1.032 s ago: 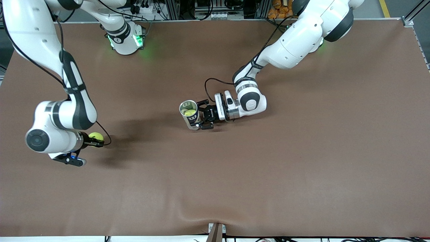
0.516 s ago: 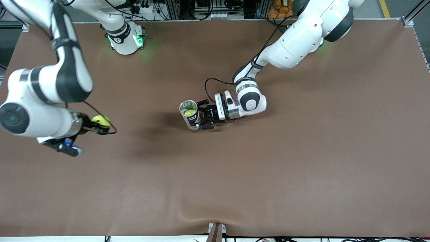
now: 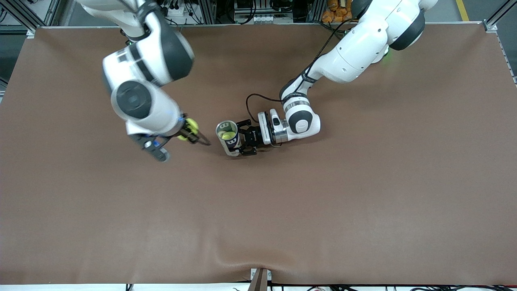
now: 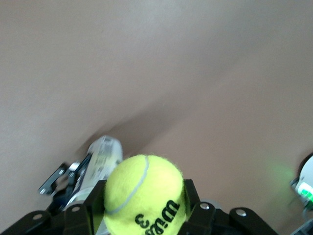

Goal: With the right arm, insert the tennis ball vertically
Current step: 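Lower the second ball into the can with the right gripper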

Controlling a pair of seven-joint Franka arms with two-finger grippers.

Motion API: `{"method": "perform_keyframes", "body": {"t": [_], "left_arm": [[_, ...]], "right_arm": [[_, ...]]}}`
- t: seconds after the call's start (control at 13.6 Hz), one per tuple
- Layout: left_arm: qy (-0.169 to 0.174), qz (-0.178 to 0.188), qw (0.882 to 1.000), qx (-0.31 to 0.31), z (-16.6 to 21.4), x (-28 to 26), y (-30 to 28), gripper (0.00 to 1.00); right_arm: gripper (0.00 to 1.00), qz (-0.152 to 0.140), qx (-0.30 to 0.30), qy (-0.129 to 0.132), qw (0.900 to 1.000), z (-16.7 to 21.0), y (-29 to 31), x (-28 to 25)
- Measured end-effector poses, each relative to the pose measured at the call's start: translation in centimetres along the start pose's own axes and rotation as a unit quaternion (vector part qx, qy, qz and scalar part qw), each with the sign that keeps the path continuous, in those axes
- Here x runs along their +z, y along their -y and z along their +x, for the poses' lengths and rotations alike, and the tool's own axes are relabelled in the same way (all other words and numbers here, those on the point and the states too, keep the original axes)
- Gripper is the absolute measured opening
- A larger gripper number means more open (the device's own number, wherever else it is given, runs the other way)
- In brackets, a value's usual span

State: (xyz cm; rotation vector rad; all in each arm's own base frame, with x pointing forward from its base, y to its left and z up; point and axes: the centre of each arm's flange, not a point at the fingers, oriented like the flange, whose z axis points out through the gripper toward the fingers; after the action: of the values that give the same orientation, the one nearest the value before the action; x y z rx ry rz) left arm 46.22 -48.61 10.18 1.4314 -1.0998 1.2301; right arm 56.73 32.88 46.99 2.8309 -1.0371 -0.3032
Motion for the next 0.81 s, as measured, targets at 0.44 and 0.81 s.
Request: {"method": "perform_keyframes", "body": {"t": [0.44, 0.81], "left_arm": [[0.001, 0.0, 1.0, 0.0, 0.0, 0.0, 0.0, 0.75], [0.001, 0.0, 1.0, 0.0, -0.1, -0.1, 0.0, 0.68]], "right_arm": [[0.67, 0.048, 0.047, -0.021, 0.997, -7.2, 3.3, -1.4], [0.67, 0.044, 0.051, -0.022, 0.998, -8.3, 4.0, -0.4]]}}
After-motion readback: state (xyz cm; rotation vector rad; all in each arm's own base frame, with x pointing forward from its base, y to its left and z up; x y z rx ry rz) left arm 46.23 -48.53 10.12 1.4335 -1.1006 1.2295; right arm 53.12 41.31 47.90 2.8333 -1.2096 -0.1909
